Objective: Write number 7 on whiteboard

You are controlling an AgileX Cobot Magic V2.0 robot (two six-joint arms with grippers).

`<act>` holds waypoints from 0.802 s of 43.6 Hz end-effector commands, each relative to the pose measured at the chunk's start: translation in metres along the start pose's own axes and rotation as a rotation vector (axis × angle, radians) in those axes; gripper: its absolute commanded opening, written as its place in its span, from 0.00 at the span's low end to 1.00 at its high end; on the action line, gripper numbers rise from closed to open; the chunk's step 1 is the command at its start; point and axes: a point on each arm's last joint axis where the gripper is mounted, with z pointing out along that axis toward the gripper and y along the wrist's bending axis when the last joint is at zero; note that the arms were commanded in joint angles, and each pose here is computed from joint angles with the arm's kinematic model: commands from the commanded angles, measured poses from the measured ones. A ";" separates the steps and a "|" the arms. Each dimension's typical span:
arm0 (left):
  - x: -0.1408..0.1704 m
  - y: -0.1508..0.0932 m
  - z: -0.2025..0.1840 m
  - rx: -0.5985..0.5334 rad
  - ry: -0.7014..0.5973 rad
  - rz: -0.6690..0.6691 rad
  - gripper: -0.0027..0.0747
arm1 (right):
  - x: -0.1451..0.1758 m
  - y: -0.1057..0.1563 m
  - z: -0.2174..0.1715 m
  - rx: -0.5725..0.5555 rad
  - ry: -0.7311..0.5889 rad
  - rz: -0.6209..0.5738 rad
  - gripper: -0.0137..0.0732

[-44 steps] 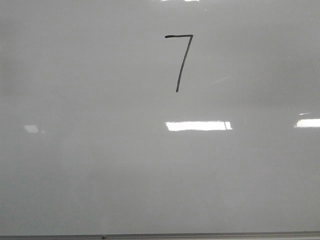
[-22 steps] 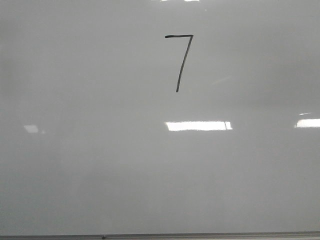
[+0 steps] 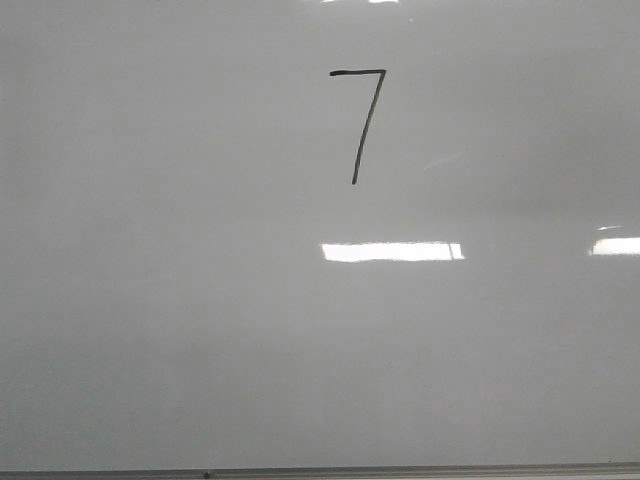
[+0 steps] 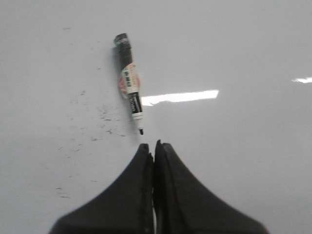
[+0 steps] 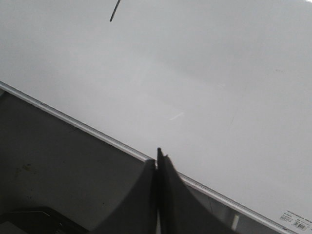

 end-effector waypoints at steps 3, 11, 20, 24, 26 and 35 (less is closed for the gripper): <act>0.010 0.003 -0.005 -0.061 -0.211 -0.057 0.01 | -0.011 -0.002 -0.005 0.021 -0.081 -0.006 0.08; 0.028 0.004 -0.001 -0.085 -0.227 -0.087 0.01 | -0.011 -0.002 -0.005 0.021 -0.082 -0.006 0.08; 0.028 0.005 -0.001 -0.084 -0.252 -0.086 0.01 | -0.011 -0.002 -0.005 0.021 -0.081 -0.006 0.08; 0.028 0.005 -0.001 -0.084 -0.250 -0.086 0.01 | -0.011 -0.002 -0.005 0.021 -0.081 -0.006 0.08; 0.028 0.005 -0.001 -0.084 -0.250 -0.086 0.01 | -0.011 -0.002 -0.005 0.021 -0.081 -0.006 0.08; 0.028 0.005 -0.001 -0.084 -0.250 -0.086 0.01 | -0.011 -0.002 -0.005 0.021 -0.081 -0.006 0.08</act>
